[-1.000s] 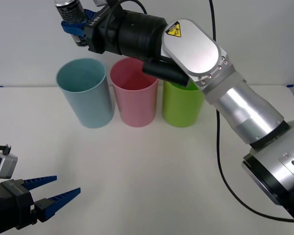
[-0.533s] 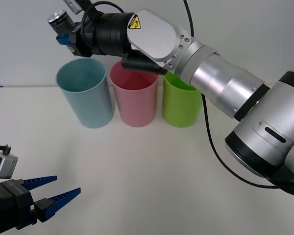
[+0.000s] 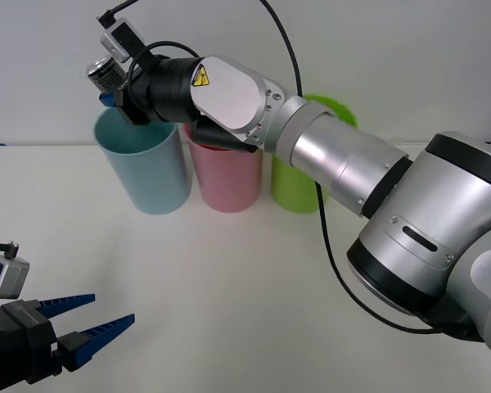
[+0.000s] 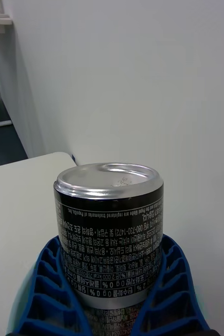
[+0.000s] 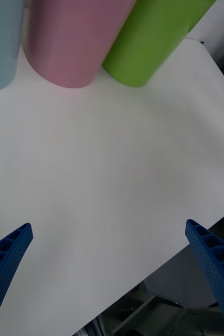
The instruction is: Put cans in the blue bin and PET bottles in the pink bin and trash in the green bin.
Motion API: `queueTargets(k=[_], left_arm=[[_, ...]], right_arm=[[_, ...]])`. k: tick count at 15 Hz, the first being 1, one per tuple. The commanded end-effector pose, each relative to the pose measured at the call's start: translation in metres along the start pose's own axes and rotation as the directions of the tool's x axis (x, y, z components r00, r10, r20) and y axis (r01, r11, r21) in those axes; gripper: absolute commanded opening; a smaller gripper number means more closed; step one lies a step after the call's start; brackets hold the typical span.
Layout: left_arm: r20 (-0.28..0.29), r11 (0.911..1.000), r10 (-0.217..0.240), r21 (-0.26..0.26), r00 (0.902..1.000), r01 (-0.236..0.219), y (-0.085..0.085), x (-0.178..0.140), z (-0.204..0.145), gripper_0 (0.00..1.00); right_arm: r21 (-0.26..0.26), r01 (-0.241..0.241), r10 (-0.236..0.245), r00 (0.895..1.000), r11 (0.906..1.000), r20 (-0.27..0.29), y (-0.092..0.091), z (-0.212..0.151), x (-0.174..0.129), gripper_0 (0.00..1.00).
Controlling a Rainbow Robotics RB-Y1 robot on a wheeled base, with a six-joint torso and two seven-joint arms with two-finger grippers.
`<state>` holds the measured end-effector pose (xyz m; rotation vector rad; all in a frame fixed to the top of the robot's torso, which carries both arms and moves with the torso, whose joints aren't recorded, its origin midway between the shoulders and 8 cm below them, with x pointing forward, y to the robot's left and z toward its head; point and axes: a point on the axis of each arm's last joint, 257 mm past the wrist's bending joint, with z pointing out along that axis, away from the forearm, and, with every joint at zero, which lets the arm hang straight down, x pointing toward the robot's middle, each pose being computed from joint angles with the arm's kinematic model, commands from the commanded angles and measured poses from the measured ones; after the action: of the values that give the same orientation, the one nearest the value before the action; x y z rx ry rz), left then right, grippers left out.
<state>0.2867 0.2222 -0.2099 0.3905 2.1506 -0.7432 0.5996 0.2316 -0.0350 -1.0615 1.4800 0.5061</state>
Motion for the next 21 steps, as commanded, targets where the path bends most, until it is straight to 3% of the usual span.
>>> queueTargets(k=[1,5,8,19,20,21], left_arm=[[0.0,1.0,0.0,0.0,1.0,0.0,0.0,0.0,0.0,1.0],[0.0,1.0,0.0,0.0,1.0,0.0,0.0,0.0,0.0,1.0],[0.0,1.0,0.0,0.0,1.0,0.0,0.0,0.0,0.0,1.0],[0.0,1.0,0.0,0.0,1.0,0.0,0.0,0.0,0.0,1.0],[0.0,1.0,0.0,0.0,1.0,0.0,0.0,0.0,0.0,1.0],[0.0,1.0,0.0,0.0,1.0,0.0,0.0,0.0,0.0,1.0]], right_arm=[[0.025,0.0,0.0,1.0,0.9997,0.016,0.003,0.006,0.0,0.0],[0.064,-0.002,0.0,1.0,0.998,0.029,0.004,0.013,0.002,0.0],[0.106,0.001,-0.004,1.0,0.9944,0.03,-0.01,0.012,0.007,0.0],[0.104,0.003,-0.005,1.0,0.9945,0.022,-0.009,0.012,0.011,0.03],[0.104,0.001,-0.004,1.0,0.9946,0.022,-0.009,0.012,0.011,0.5],[0.104,0.009,-0.012,1.0,0.9946,0.022,-0.008,0.012,0.01,0.79]])
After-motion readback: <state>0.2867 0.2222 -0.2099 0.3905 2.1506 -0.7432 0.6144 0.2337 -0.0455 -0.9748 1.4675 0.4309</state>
